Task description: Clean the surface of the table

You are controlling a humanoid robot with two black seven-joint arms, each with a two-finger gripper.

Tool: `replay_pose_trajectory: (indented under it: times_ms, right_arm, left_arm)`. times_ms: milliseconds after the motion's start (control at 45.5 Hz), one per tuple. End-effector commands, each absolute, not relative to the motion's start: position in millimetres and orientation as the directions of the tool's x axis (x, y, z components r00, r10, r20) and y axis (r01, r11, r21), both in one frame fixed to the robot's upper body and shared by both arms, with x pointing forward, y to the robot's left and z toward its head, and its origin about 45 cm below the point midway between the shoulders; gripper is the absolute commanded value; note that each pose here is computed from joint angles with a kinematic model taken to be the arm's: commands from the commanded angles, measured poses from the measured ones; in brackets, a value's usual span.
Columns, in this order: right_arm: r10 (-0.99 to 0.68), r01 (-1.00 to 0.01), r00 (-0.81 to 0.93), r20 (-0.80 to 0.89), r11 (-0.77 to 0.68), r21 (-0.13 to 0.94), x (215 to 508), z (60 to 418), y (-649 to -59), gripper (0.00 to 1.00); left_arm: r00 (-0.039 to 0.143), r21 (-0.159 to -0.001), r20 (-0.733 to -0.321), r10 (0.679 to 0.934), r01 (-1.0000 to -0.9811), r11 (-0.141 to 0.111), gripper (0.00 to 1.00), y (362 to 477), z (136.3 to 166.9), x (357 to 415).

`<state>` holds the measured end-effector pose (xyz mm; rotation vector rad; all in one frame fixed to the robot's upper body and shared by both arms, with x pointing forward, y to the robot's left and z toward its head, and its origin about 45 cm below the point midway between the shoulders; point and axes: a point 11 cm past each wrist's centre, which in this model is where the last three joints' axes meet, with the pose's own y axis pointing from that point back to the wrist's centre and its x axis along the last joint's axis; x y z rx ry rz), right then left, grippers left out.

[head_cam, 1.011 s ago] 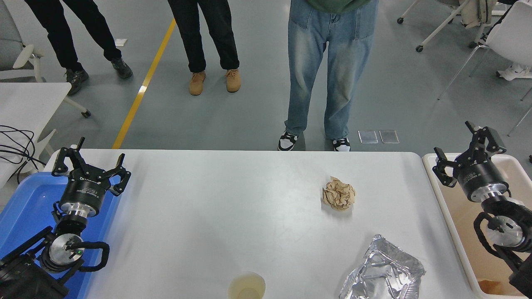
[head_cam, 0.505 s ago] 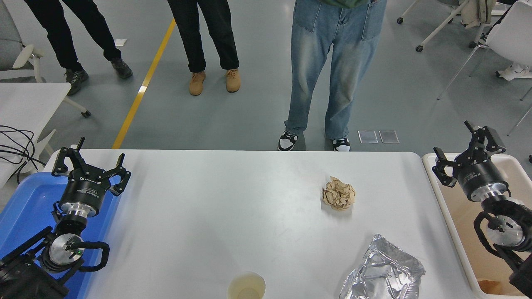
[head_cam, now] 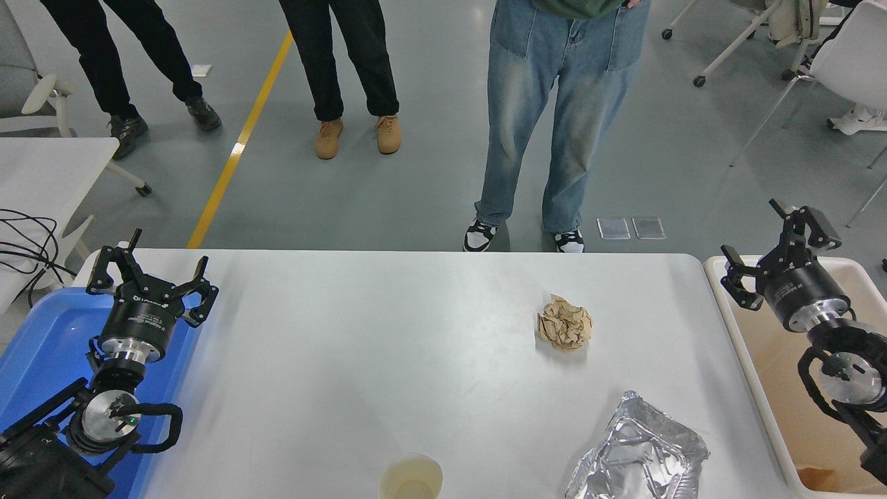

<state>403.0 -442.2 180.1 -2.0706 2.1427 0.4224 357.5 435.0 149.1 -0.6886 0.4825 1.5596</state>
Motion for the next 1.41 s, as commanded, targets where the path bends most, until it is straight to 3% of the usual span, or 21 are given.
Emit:
replay_pose_trajectory:
  times_ms: [0, 352, 462, 659, 835, 1099, 1385]
  right_arm:
    - [-0.961, -0.985, -0.023, -0.276, -0.025, 0.171, 408.3, 188.3, -441.5, 1.00]
    - [-0.966, -0.976, 0.106, -0.236, -0.146, 0.161, 415.0, 208.4, -419.5, 1.00]
    - [-0.963, -0.950, 0.242, -0.118, -0.260, 0.173, 411.9, 243.1, -411.6, 1.00]
    - [-0.922, -0.911, 0.380, 0.077, -0.359, 0.202, 413.1, 269.2, -396.4, 1.00]
    - [-0.807, -0.845, 0.524, 0.272, -0.454, 0.281, 413.7, 278.4, -371.4, 1.00]
    - [-0.666, -0.742, 0.671, 0.327, -0.611, 0.278, 411.0, 294.4, -311.2, 1.00]
    - [-0.330, -0.564, 0.804, 0.494, -0.687, 0.458, 410.1, 301.6, -235.2, 1.00]
  left_arm:
    - [-0.019, -0.093, -0.677, 0.736, -0.9894, -0.111, 0.99, 435.3, 149.2, 357.4]
    - [-0.019, -0.093, -0.677, 0.736, -0.9894, -0.111, 0.99, 435.3, 149.2, 357.4]
    - [-0.019, -0.093, -0.677, 0.736, -0.9894, -0.111, 0.99, 435.3, 149.2, 357.4]
    - [-0.018, -0.093, -0.678, 0.735, -0.9895, -0.111, 0.99, 434.7, 148.9, 357.5]
    - [-0.018, -0.093, -0.678, 0.735, -0.9895, -0.111, 0.99, 434.7, 148.9, 357.5]
    - [-0.018, -0.093, -0.678, 0.735, -0.9895, -0.111, 0.99, 434.7, 148.9, 357.5]
    - [-0.019, -0.093, -0.677, 0.736, -0.9894, -0.111, 0.99, 435.3, 149.2, 357.4]
